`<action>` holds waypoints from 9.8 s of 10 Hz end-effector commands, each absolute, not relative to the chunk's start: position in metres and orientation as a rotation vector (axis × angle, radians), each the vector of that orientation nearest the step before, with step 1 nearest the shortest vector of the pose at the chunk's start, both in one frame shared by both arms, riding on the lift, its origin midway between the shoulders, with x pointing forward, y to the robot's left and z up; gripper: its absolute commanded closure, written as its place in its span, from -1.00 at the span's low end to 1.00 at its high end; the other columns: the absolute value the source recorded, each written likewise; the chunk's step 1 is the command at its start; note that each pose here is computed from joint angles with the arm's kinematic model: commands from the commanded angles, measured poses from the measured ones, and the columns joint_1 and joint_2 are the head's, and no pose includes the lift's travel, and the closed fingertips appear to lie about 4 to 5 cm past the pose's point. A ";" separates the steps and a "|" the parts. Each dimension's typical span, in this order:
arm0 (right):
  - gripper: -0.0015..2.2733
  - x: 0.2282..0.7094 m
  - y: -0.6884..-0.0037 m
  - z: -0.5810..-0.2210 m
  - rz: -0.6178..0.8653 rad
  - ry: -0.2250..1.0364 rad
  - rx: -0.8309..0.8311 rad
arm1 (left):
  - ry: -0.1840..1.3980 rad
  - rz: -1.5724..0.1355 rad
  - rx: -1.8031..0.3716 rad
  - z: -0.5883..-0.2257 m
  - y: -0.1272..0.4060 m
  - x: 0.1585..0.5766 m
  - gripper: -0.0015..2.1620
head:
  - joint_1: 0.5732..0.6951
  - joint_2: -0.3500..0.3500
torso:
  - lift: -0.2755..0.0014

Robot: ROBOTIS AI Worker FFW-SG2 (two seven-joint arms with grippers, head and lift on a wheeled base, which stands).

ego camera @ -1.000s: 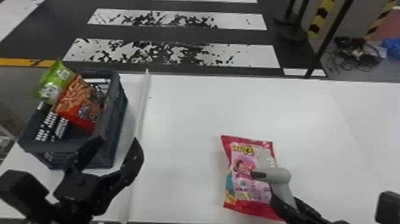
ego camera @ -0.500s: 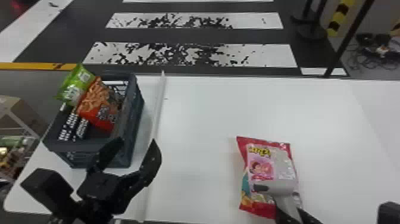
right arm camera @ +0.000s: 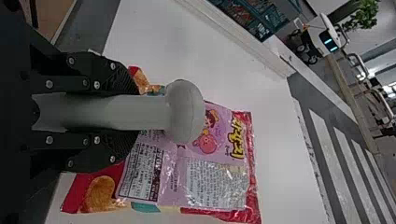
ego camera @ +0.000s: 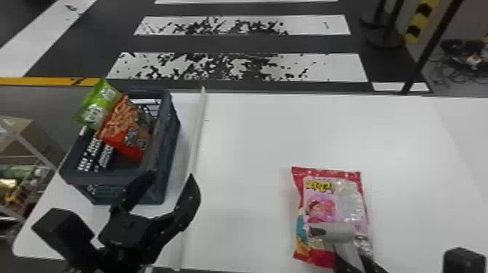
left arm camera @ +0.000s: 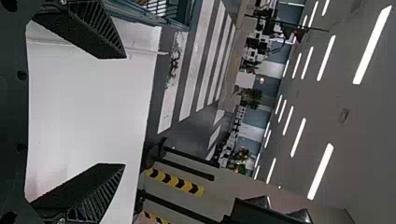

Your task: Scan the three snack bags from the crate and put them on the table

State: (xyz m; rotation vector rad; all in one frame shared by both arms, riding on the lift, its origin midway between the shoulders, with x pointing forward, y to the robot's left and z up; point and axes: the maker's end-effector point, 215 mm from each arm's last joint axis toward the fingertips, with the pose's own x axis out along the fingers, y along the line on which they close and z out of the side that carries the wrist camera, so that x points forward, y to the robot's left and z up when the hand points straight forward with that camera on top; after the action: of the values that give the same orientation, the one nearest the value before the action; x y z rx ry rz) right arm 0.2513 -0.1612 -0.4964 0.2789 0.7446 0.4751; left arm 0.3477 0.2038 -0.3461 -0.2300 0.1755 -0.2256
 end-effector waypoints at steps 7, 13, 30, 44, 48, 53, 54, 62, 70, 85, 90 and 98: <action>0.97 0.303 -0.238 -0.454 0.353 0.663 0.339 | 0.170 -0.223 -0.228 -0.343 0.207 0.348 -0.97 | 1.00 0.09 | 0.31; 0.97 0.353 -0.390 -0.477 0.044 0.578 0.305 | 0.190 -0.270 -0.229 -0.345 0.191 0.362 -0.97 | 1.00 -0.68 | 0.31; -0.93 0.313 -0.307 -0.460 0.374 0.905 0.463 | 0.209 -0.295 -0.229 -0.347 0.181 0.364 -0.97 | 1.00 -0.74 | 0.31; 0.95 0.332 -0.216 -0.532 0.648 1.026 0.609 | 0.222 -0.285 -0.217 -0.354 0.187 0.357 -0.97 | 1.00 -0.13 | 0.31; 0.96 0.337 -0.220 -0.523 0.659 0.971 0.615 | 0.213 -0.285 -0.216 -0.355 0.188 0.360 -0.97 | 1.00 -0.15 | 0.31; 0.96 0.366 -0.256 -0.423 0.657 0.782 0.822 | 0.218 -0.282 -0.222 -0.359 0.187 0.361 -0.97 | 1.00 -0.18 | 0.31; 0.96 0.385 -0.282 -0.398 0.615 0.691 0.869 | 0.215 -0.284 -0.220 -0.358 0.186 0.361 -0.97 | 1.00 -0.24 | 0.31; 0.96 0.442 -0.600 -0.474 -0.319 0.278 0.917 | 0.245 -0.301 -0.213 -0.372 0.169 0.360 -0.97 | 1.00 -1.00 | 0.31; -0.98 0.408 -0.658 -0.525 -0.669 0.399 0.651 | 0.240 -0.309 -0.218 -0.368 0.165 0.358 -0.97 | 1.00 -1.00 | 0.31; -0.92 0.376 -0.185 -0.350 0.048 0.151 0.159 | 0.259 -0.327 -0.208 -0.372 0.150 0.355 -0.97 | 1.00 -0.39 | 0.31; -0.92 0.354 -0.193 -0.365 0.027 0.126 0.167 | 0.171 -0.211 -0.186 -0.339 0.205 0.365 -0.97 | 1.00 -0.10 | 0.31; -0.93 0.352 -0.197 -0.385 0.045 0.146 0.131 | 0.131 0.092 -0.266 -0.335 0.352 0.420 -0.96 | 1.00 0.59 | 0.31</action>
State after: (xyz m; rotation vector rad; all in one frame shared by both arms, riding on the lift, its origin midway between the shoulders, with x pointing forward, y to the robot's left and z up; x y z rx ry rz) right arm 0.3520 -0.1961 -0.3836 0.1327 0.1450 0.0444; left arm 0.4180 0.3475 -0.3323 -0.2585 0.1176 0.0863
